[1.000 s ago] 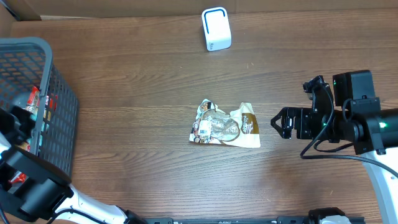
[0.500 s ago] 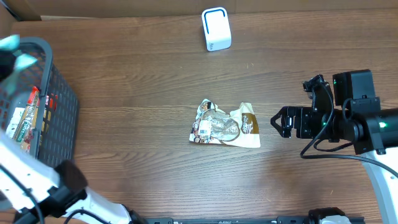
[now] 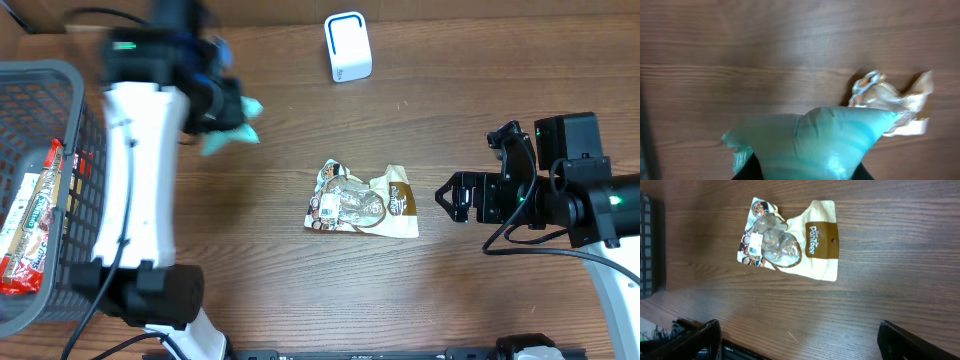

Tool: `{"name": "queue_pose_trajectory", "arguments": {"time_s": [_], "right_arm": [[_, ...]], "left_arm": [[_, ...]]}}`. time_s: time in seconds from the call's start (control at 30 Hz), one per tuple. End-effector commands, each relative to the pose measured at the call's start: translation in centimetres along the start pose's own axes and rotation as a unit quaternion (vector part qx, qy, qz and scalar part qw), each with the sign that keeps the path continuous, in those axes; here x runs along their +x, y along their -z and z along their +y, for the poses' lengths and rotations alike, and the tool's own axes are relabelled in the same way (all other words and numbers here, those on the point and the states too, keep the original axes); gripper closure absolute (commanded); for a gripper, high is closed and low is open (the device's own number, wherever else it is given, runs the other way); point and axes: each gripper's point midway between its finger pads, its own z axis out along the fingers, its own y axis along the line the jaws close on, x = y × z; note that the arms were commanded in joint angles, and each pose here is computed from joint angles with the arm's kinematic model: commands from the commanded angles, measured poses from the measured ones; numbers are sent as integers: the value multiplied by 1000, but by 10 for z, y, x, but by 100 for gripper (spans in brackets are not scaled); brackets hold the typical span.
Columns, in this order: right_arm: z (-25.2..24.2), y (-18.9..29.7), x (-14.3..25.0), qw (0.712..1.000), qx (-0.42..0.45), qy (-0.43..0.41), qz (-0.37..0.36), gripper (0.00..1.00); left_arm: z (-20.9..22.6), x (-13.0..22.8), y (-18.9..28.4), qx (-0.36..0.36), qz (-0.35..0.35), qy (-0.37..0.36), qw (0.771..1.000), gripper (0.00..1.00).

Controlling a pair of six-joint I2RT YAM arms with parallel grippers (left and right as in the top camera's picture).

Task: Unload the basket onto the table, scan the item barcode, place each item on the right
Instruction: 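Carry the teal packet out and set it left of the pouch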

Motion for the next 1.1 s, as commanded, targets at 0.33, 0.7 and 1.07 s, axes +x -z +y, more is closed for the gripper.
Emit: {"name": "queue_pose_trajectory", "arguments": {"time_s": [0.33, 0.7, 1.07], "right_arm": [[3, 3, -4, 1000, -1, 10, -10, 0], [3, 3, -6, 1000, -1, 11, -13, 0], [1, 3, -7, 1000, 5, 11, -14, 0]], "left_arm": [[-1, 34, -106, -61, 45, -6, 997, 0], [-7, 19, -82, -52, 22, -5, 998, 75], [0, 32, -138, -54, 28, 12, 998, 96]]}}
